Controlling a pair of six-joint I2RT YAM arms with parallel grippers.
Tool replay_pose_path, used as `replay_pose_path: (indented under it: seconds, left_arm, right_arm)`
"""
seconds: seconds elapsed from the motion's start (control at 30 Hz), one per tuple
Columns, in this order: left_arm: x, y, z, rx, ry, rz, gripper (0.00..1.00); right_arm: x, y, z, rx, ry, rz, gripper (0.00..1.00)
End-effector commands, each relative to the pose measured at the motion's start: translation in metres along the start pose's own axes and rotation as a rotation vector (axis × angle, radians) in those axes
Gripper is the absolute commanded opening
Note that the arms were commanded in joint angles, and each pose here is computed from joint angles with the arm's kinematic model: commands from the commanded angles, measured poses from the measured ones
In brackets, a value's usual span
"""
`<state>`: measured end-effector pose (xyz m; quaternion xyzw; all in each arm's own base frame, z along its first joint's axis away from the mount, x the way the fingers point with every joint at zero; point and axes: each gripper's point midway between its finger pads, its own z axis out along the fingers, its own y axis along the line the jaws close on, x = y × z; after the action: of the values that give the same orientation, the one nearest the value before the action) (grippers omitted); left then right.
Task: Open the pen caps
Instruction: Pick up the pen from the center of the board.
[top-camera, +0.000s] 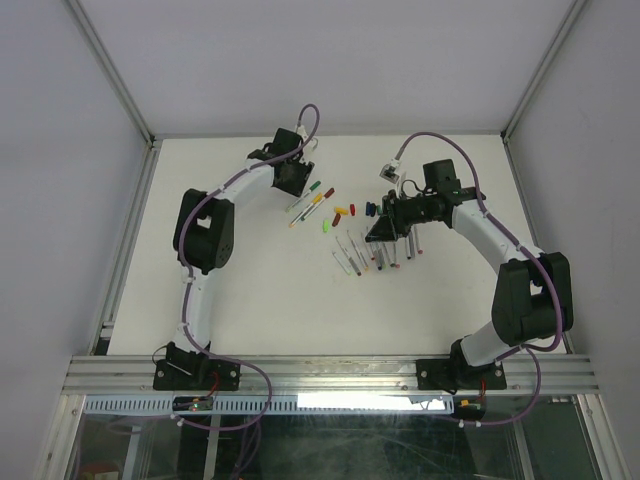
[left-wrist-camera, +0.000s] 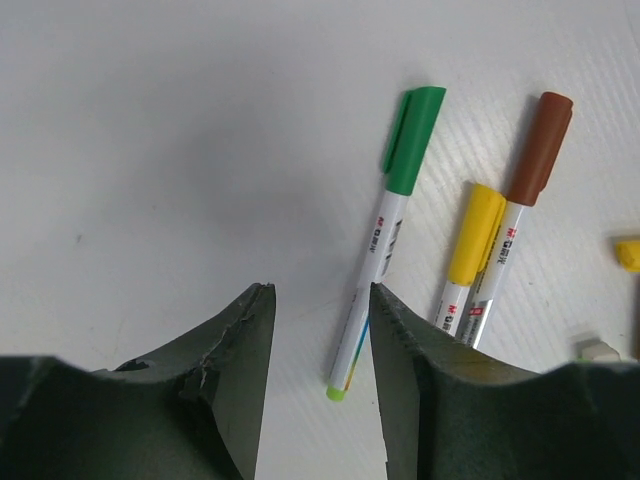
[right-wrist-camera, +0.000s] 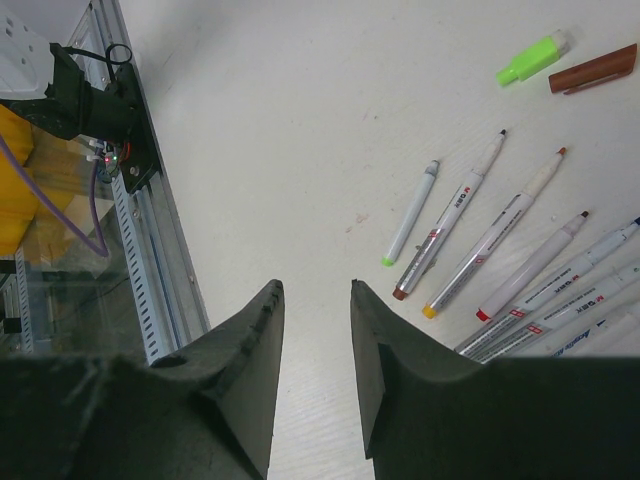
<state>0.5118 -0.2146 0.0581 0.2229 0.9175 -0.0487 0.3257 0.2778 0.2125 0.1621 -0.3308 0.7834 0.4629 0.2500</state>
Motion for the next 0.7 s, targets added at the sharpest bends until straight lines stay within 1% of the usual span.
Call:
replay_pose_path:
  seconds: [0.0,0.13,0.47,0.67]
  left_arm:
    - [-0.023,-0.012,-0.002,0.072,-0.041,0.072,0.43]
    - [-0.024,-0.016,0.006,0.089,-0.040,0.072,0.41]
    - [-0.010,-0.022,0.017,0.122,-0.006,0.055,0.38]
    - [-0.003,-0.026,0.019,0.137,0.011,0.044,0.33]
  right_arm:
    - [-0.018,0.003,-0.005,-0.015,-0.037,-0.055,0.35]
    - [-0.018,0.003,-0.005,-0.015,-0.038,-0.056,0.35]
    - [-0.018,0.003,-0.004,-0.019,-0.036,-0.055,0.35]
    - [-0.018,0.004,-0.005,-0.020,-0.037,-0.055,0.35]
